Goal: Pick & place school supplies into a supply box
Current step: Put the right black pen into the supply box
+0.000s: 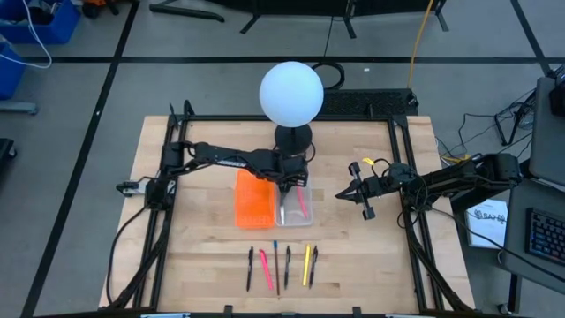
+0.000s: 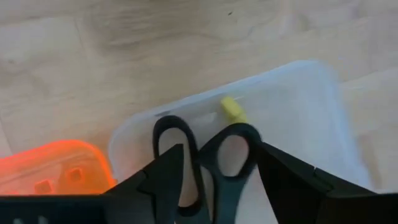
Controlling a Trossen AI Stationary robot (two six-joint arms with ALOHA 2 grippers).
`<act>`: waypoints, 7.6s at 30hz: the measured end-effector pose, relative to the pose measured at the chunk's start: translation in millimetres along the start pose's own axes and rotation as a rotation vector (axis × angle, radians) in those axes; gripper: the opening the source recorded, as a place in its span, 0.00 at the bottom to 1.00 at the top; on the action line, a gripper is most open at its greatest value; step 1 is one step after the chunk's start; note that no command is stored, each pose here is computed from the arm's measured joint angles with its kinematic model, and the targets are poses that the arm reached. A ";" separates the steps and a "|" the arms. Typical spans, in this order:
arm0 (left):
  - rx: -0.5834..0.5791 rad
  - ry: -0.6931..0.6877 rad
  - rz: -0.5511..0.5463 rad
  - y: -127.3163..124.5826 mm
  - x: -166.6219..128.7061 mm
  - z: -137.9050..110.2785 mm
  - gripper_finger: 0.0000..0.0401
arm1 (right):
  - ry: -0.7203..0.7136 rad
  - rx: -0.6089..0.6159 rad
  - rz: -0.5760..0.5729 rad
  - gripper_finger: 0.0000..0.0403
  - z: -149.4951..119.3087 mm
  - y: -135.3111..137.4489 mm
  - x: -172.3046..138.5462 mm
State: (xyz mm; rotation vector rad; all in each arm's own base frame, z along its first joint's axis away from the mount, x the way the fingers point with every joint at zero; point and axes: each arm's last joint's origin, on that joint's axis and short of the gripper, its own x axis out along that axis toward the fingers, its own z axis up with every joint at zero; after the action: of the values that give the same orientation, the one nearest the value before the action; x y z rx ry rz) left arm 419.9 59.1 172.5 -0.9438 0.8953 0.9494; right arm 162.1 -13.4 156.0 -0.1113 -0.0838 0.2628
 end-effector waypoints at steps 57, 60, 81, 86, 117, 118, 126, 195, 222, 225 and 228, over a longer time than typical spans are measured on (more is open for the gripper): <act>1.157 -0.912 -0.973 245.9 -90.8 -97.6 0.03 | -0.006 0.036 -0.068 0.00 1.2 -2.2 0.3; 1.139 -0.940 -0.941 244.1 -93.7 -91.9 0.02 | 0.034 0.121 -0.102 0.00 -2.1 -2.6 1.7; 0.948 -1.211 -0.670 243.9 -108.2 -74.3 0.14 | 0.571 0.367 -0.367 0.00 158.5 79.3 135.4; 1.021 -1.111 -0.610 246.0 -97.3 -77.7 0.14 | 0.732 0.656 -0.386 0.00 155.8 103.4 160.9; 1.019 -1.086 -0.605 246.8 -95.4 -78.1 0.14 | 0.973 1.484 -0.889 0.36 26.7 164.8 215.9; 1.024 -1.088 -0.602 246.8 -95.4 -78.1 0.14 | 0.991 1.511 -0.895 0.39 26.1 164.2 216.0; 1.030 -1.080 -0.598 247.1 -94.5 -78.4 0.14 | 1.008 1.620 -0.963 0.42 26.3 169.9 212.7; 1.031 -1.060 -0.598 247.4 -93.1 -79.0 0.14 | 1.706 1.124 -0.909 0.08 -48.8 183.6 177.5; 1.034 -1.065 -0.596 247.3 -93.3 -78.9 0.14 | 0.696 1.254 -0.865 0.05 85.9 9.7 201.2; 1.030 -1.072 -0.600 247.2 -94.1 -78.6 0.14 | 0.702 1.270 -0.837 0.05 78.0 -24.3 202.0; 1.030 -1.072 -0.600 247.2 -94.0 -78.6 0.14 | 0.752 1.310 -0.849 0.05 62.8 -49.1 199.8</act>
State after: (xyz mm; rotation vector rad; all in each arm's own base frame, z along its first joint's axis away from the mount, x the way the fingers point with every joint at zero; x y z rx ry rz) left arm 145.3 32.4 172.7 0.2456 0.0573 0.2557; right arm 360.7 -1.6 237.7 1.1122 0.7797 -0.6126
